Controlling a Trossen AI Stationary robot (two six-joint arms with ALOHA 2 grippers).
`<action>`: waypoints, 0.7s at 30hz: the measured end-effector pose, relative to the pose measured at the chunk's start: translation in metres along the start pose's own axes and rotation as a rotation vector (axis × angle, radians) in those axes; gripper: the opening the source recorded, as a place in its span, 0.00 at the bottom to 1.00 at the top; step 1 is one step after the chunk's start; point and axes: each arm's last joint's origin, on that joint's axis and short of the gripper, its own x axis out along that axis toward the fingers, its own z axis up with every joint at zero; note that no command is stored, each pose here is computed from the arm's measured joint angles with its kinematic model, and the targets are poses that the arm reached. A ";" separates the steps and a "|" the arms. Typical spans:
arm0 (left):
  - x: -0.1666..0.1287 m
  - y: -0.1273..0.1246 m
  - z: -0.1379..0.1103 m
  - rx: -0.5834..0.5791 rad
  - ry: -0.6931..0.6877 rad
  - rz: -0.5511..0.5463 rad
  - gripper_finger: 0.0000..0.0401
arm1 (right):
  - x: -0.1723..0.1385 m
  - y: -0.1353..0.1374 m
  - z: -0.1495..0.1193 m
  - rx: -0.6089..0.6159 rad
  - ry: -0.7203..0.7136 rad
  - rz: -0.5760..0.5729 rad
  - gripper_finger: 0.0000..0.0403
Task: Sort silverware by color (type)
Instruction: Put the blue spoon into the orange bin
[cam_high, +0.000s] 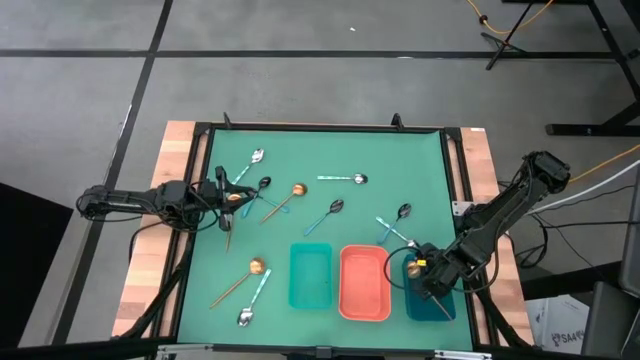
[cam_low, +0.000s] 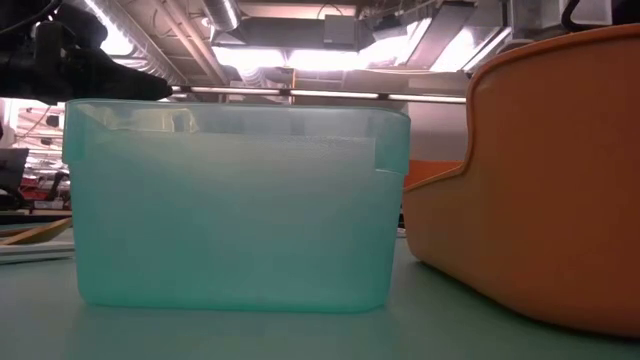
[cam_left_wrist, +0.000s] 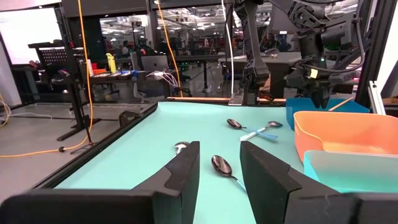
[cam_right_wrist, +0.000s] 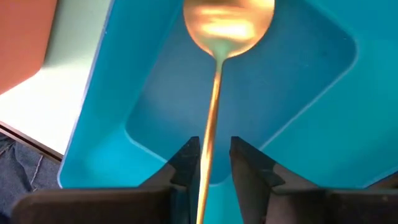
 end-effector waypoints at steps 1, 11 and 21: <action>0.000 0.000 0.000 0.000 -0.001 0.000 0.27 | 0.000 0.000 0.000 0.000 0.000 0.000 0.19; 0.000 0.000 0.000 0.000 0.000 0.000 0.27 | 0.000 0.000 -0.001 -0.001 0.020 -0.004 0.19; 0.000 0.000 0.000 0.000 0.000 0.000 0.27 | 0.000 0.000 -0.003 -0.004 0.093 -0.019 0.19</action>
